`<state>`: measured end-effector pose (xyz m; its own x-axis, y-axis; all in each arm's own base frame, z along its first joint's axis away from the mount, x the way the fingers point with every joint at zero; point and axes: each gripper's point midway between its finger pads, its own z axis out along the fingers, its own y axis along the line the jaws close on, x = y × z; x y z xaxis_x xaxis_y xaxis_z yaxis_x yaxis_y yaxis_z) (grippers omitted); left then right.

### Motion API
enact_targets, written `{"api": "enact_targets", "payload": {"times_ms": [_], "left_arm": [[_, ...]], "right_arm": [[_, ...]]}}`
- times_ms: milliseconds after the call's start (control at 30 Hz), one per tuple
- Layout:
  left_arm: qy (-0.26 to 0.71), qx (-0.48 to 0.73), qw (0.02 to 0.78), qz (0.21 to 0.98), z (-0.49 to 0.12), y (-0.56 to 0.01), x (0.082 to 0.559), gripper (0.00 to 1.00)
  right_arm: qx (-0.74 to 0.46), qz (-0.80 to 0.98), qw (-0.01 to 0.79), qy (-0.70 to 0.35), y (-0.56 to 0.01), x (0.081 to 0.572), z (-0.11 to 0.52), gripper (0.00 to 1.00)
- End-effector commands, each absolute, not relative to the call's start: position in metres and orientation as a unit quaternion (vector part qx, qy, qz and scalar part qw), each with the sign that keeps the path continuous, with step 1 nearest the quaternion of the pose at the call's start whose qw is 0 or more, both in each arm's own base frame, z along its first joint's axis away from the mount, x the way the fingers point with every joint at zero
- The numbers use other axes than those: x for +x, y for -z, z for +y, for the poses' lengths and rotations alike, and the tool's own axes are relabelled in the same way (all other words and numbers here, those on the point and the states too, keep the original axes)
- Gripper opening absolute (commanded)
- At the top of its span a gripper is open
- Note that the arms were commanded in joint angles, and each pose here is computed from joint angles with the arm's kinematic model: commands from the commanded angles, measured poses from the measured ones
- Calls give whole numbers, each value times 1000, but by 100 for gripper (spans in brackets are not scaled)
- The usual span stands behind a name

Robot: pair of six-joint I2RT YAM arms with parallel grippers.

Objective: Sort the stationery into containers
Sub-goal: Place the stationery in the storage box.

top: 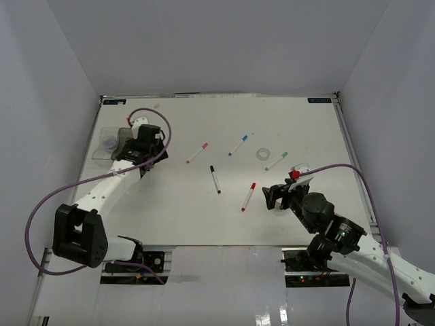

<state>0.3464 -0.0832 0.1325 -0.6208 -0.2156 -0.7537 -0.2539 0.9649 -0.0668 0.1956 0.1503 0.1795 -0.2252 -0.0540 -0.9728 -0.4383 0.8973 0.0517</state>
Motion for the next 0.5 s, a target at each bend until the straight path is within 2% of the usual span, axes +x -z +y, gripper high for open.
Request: {"api": "enact_targets", "payload": {"times_ms": [0, 167, 467], "left_arm": [[-59, -202, 450, 868, -15, -174, 354, 46], [-84, -301, 448, 838, 73, -187, 364, 47], [-118, -377, 442, 805, 147, -185, 393, 50]], "right_arm": [[-157, 745, 620, -188, -193, 196, 158, 90], [-160, 734, 625, -211, -200, 191, 160, 90], [-165, 726, 628, -227, -200, 187, 164, 90]]}}
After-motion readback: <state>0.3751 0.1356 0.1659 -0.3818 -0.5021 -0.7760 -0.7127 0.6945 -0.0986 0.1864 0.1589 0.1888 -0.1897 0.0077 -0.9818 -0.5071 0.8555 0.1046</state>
